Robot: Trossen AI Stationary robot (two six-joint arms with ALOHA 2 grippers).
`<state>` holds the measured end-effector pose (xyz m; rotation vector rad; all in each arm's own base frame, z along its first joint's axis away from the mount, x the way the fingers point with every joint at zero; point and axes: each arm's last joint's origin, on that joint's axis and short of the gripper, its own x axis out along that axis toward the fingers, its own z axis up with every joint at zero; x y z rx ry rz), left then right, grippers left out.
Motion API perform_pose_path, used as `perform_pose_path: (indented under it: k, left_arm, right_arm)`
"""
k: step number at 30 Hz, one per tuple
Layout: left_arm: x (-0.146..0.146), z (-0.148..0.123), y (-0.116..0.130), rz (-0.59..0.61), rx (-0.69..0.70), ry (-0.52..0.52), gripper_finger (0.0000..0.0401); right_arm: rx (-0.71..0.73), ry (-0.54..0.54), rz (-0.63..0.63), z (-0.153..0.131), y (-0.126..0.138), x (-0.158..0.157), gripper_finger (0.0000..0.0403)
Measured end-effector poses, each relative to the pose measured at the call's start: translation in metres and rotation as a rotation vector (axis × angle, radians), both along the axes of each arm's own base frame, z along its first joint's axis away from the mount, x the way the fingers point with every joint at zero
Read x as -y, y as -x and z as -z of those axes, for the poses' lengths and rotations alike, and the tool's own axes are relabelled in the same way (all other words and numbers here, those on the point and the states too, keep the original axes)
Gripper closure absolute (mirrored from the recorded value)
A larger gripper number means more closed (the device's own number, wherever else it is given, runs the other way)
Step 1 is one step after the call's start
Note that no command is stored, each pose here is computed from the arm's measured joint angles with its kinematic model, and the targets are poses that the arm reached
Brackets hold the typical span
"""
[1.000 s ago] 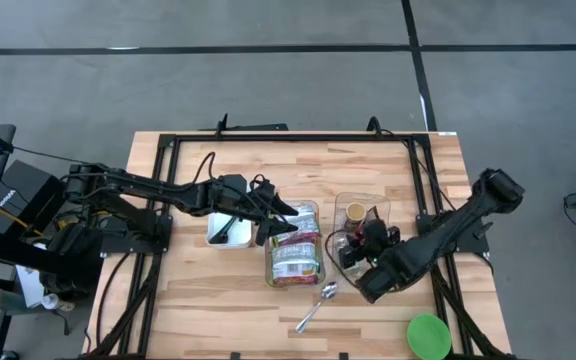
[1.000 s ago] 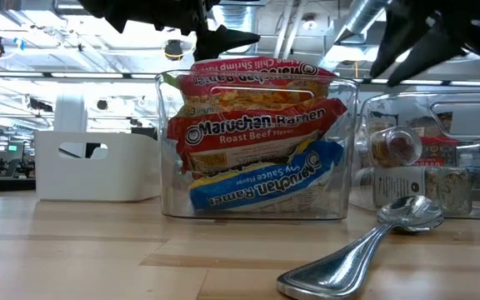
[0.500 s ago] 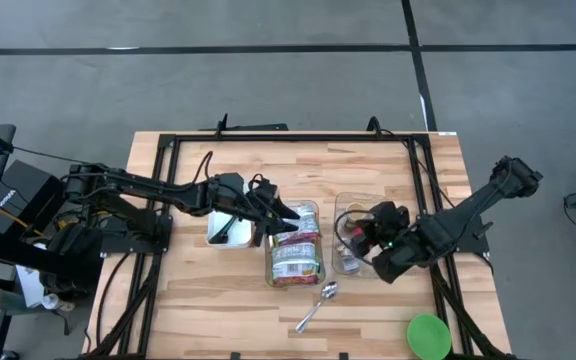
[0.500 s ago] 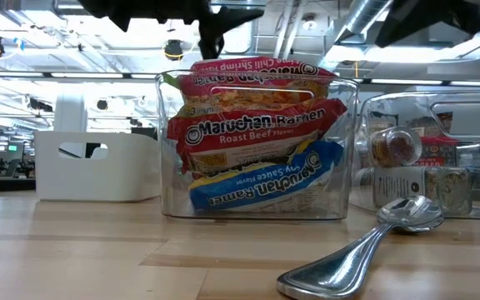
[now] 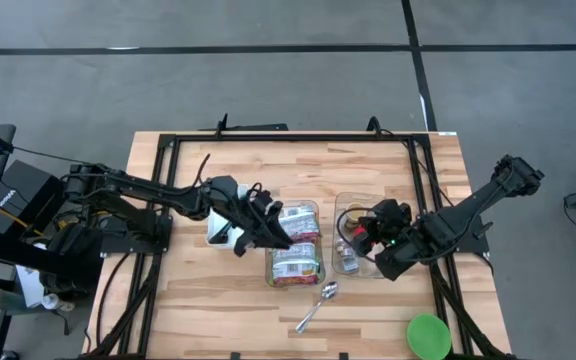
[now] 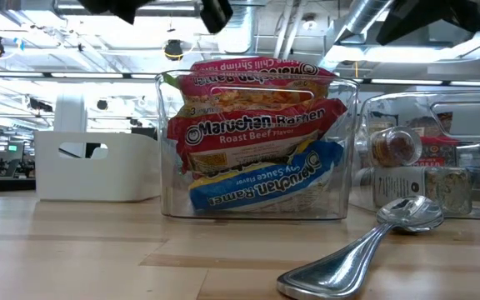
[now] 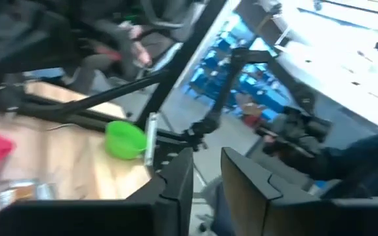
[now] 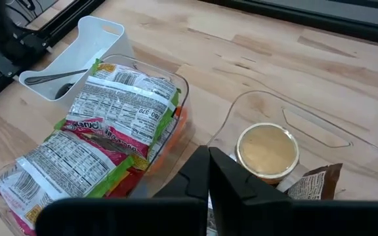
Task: Pick & Place Food Item
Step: Adjust the left transparent bin on the table
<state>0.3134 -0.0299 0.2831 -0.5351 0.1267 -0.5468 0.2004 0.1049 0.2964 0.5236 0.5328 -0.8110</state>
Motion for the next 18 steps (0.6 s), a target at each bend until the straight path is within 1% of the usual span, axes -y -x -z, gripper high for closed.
perform_pose_path:
  k: [3,7,10,15,18]
  left_arm:
    - [0.009,-0.002,0.001,0.032,0.021,0.009,0.0345]
    - [0.023,-0.002,0.003,0.078,0.02,0.012,0.0373]
    - [0.034,-0.003,0.005,0.113,0.016,0.033,0.0394]
    - [0.046,-0.01,0.008,0.11,0.045,0.107,0.0396]
    - [0.051,-0.015,0.009,0.069,0.075,0.156,0.0398]
  right_arm:
    - [0.0,0.002,0.0,0.0,0.0,0.0,0.0401]
    - [-0.003,0.007,-0.001,0.0,0.0,0.0,0.0402]
    - [-0.015,0.02,-0.015,0.0,0.0,0.0,0.0402]
    - [-0.039,0.043,-0.043,0.0,0.0,0.0,0.0402]
    - [-0.053,0.051,-0.059,0.0,0.0,0.0,0.0402]
